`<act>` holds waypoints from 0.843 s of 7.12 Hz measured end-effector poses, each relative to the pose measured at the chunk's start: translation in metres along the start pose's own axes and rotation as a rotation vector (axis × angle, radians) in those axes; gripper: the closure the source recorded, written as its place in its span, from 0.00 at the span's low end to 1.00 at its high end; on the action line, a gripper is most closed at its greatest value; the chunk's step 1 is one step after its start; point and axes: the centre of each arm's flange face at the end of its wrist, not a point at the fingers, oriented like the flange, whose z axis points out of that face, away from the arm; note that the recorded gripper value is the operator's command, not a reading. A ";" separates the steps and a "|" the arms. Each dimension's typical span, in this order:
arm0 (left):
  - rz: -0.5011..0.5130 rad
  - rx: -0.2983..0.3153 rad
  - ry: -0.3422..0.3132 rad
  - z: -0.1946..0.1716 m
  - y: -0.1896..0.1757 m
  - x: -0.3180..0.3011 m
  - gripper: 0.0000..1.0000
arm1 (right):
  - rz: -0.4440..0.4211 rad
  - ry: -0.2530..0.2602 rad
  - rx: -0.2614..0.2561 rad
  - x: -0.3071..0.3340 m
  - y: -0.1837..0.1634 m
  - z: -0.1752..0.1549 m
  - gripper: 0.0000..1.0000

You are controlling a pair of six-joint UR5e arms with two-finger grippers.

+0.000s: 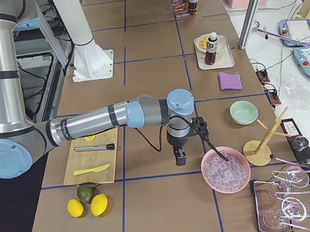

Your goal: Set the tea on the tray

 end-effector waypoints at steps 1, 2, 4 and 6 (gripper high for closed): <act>0.001 0.000 -0.003 0.000 0.000 0.000 0.00 | 0.004 0.000 -0.003 0.001 0.001 0.002 0.00; 0.002 0.000 -0.004 0.000 -0.001 0.000 0.00 | 0.006 -0.001 -0.005 0.002 0.001 0.003 0.00; 0.006 0.004 -0.004 -0.002 -0.001 0.002 0.00 | 0.007 -0.002 -0.006 0.003 0.001 0.004 0.00; 0.011 0.009 -0.005 -0.004 -0.001 0.004 0.00 | 0.008 -0.002 -0.007 0.003 0.001 0.004 0.00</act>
